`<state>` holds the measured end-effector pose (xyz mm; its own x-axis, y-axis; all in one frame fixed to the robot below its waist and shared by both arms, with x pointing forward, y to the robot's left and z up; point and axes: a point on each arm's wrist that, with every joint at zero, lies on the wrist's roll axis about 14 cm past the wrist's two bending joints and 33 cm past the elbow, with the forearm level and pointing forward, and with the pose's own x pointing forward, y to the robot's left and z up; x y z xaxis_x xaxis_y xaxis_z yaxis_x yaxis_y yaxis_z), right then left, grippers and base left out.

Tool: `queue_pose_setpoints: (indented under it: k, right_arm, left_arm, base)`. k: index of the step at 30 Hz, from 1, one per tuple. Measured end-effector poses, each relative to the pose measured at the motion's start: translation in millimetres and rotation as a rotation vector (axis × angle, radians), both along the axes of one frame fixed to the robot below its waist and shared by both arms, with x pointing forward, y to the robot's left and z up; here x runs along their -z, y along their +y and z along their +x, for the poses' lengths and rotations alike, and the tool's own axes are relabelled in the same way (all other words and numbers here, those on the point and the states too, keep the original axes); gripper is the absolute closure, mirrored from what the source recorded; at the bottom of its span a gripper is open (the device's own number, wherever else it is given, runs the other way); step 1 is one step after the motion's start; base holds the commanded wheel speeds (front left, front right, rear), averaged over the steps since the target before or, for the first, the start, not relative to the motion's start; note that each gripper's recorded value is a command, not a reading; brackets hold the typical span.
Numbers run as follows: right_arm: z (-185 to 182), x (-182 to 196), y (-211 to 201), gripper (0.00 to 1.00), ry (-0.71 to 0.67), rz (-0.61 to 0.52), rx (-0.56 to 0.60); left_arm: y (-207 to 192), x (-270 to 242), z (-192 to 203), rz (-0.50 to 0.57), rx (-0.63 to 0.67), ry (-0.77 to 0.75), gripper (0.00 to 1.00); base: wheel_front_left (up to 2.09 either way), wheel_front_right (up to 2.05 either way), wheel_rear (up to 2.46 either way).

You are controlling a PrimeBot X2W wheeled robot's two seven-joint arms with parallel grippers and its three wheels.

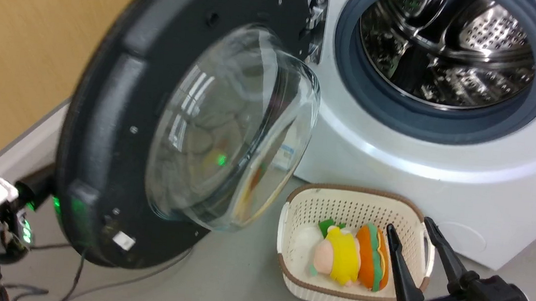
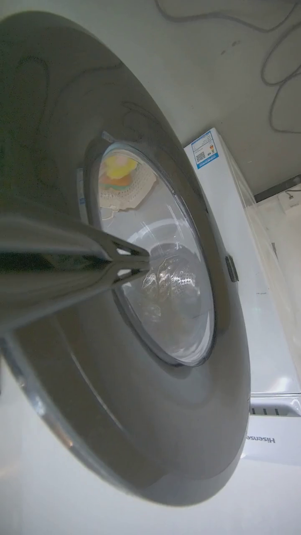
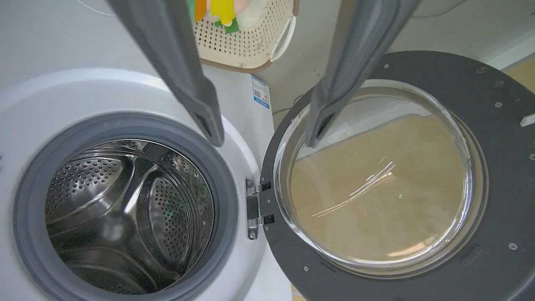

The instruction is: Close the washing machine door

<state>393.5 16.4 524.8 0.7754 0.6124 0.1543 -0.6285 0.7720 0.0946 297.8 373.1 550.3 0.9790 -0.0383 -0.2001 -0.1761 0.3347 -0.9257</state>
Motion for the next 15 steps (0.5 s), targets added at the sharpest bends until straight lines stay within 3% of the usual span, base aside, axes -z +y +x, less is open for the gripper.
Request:
queue_pose_setpoints:
  k: [15]
  right_arm:
    - [-8.4, -10.8, -42.1, 0.0, -0.017, 0.012, 0.138]
  left_arm:
    - [-126.8, -1.2, -0.7, -0.111, 0.41, -0.041, 1.0]
  base:
    - [0.0, 0.0, 0.0]
